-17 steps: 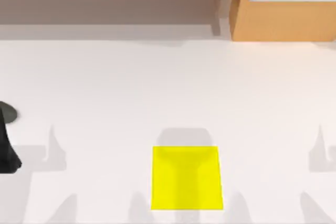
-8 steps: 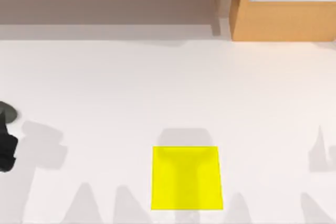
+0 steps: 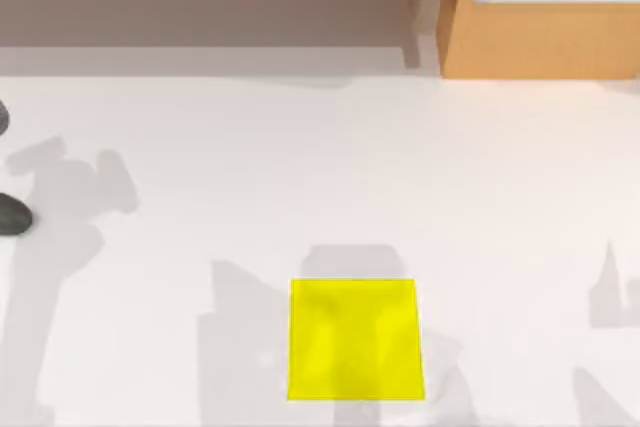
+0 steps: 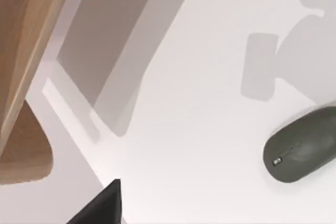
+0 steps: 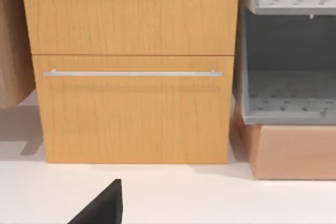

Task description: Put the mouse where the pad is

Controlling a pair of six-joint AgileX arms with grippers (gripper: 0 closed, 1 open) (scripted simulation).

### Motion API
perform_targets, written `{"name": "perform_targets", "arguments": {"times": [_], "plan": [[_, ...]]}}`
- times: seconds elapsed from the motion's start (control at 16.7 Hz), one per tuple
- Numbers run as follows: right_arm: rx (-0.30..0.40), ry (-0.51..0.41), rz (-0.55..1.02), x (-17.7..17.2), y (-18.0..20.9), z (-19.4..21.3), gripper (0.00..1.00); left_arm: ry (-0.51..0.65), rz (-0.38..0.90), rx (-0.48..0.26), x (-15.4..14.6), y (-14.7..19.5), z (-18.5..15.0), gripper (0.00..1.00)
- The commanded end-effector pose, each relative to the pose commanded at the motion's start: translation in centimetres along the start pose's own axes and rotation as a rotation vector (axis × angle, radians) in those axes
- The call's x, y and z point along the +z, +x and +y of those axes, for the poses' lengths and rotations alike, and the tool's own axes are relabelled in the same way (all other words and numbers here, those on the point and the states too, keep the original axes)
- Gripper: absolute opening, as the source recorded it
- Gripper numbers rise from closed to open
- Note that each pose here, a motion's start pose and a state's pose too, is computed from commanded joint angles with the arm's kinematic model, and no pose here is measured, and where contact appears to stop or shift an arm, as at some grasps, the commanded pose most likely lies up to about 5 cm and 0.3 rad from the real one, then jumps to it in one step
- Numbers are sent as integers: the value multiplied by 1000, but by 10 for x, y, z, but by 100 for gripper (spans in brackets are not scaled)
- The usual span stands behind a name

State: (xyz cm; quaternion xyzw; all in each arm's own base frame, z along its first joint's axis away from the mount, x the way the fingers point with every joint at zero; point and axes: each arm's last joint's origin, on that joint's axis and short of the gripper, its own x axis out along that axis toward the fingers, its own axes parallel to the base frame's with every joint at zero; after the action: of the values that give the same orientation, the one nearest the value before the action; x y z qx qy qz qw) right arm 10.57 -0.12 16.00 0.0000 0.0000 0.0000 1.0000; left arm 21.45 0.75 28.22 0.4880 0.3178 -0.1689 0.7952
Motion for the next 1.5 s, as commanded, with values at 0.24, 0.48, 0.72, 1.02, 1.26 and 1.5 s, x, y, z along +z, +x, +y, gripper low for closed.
{"name": "perform_targets", "arguments": {"times": [0.24,0.48,0.72,1.02,1.26,1.5], "plan": [[0,0,0,0,0,0,100,316,80,-208,16,44,51,100],[0,0,0,0,0,0,100,567,98,-471,13,109,77,100],[0,0,0,0,0,0,100,716,68,-733,-4,168,76,100],[0,0,0,0,0,0,100,762,41,-860,-15,190,69,100],[0,0,0,0,0,0,100,766,40,-859,-13,190,68,100],[0,0,0,0,0,0,100,761,41,-865,-21,206,55,100]]}}
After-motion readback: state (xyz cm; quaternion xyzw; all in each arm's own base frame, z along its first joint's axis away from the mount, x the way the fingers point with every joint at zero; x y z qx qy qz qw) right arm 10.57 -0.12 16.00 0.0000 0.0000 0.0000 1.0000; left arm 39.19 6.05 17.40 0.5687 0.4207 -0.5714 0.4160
